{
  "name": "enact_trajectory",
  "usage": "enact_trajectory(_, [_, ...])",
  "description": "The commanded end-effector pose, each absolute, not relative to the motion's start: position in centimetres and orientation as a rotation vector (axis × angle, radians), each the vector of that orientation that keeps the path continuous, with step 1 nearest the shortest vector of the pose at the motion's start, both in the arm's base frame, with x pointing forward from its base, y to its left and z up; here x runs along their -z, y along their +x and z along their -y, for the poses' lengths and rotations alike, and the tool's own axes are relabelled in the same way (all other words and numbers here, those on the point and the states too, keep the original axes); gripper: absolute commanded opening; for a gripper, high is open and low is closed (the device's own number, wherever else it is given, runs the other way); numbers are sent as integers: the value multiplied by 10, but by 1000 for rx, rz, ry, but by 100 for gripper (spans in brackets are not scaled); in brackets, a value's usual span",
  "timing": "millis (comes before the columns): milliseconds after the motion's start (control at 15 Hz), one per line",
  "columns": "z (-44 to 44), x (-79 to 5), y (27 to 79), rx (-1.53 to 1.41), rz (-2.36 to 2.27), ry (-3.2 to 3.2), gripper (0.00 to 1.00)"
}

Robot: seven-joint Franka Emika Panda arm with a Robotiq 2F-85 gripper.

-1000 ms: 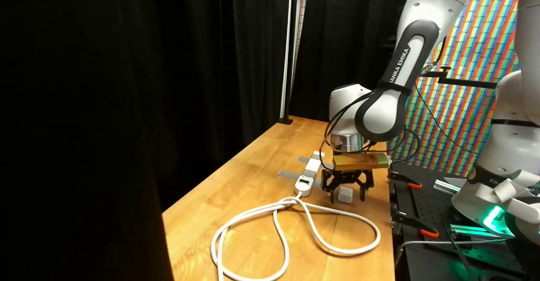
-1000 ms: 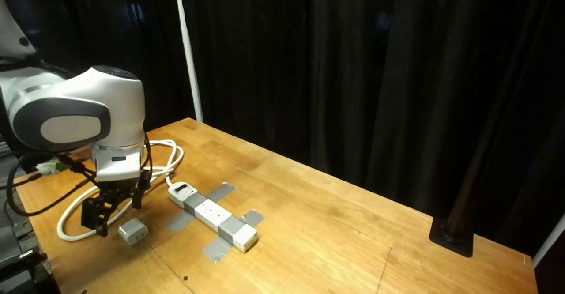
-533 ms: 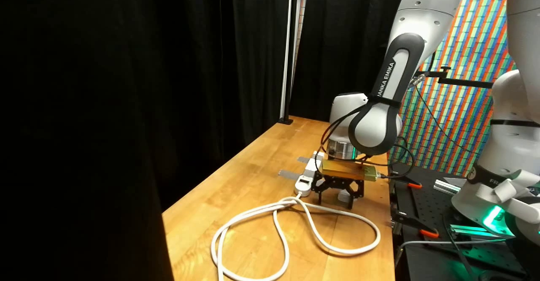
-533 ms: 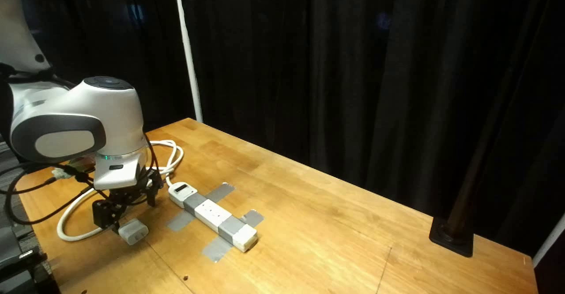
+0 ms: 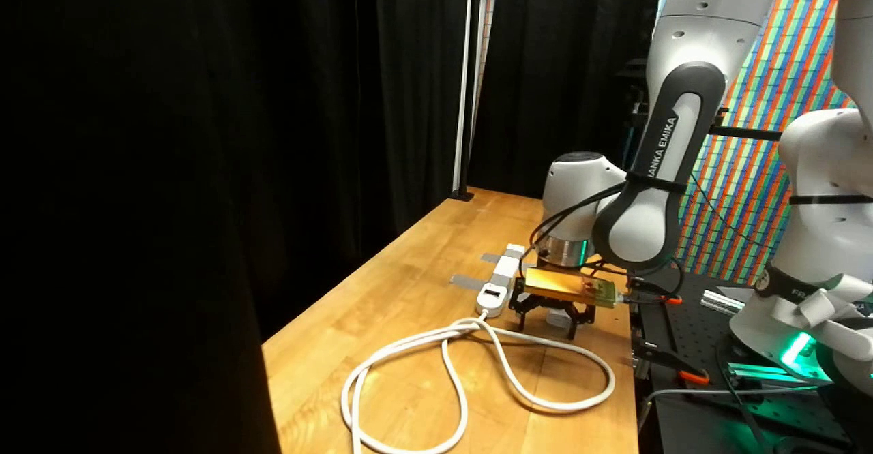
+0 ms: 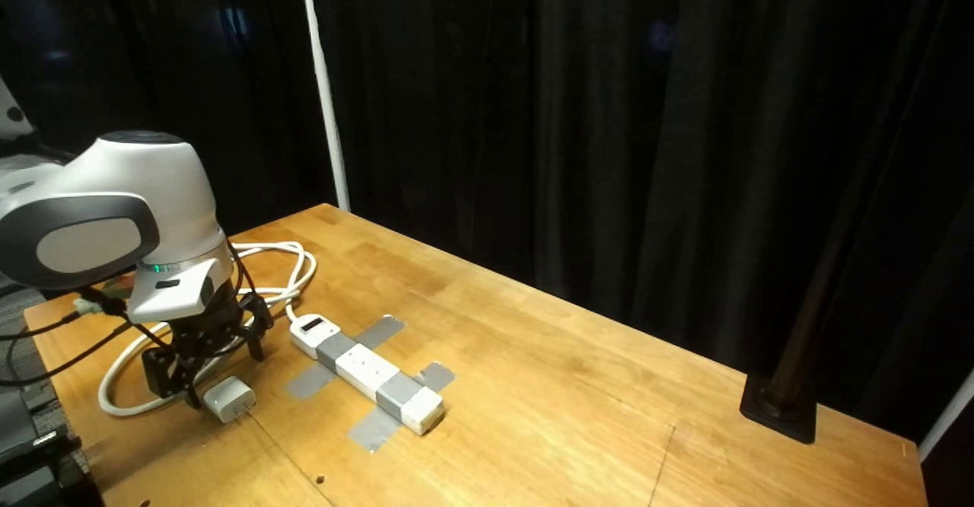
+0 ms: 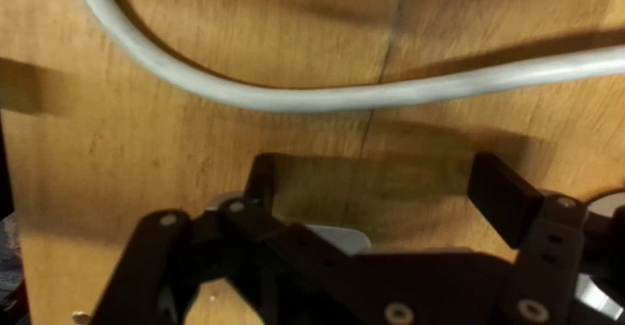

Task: Plug the charger head into the extension cable

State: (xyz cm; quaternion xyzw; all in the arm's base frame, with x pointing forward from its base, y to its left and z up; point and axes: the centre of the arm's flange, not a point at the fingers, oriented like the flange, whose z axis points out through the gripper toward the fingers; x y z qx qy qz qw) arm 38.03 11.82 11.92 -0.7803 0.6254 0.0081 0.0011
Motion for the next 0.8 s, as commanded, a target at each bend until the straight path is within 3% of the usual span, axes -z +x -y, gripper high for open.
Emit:
enact_trajectory(0, [-114, -134, 372, 31, -1994, -2472, 100])
enact_trajectory(533, [-88, -136, 377, 89, -1982, -2523, 100])
enact_trajectory(600, [-86, -137, 378, 94, -1981, -2525, 75])
enact_trajectory(667, [-85, -138, 378, 98, -1978, -2525, 74])
enact_trajectory(733, [-86, -140, 379, 94, -1975, -2522, 66])
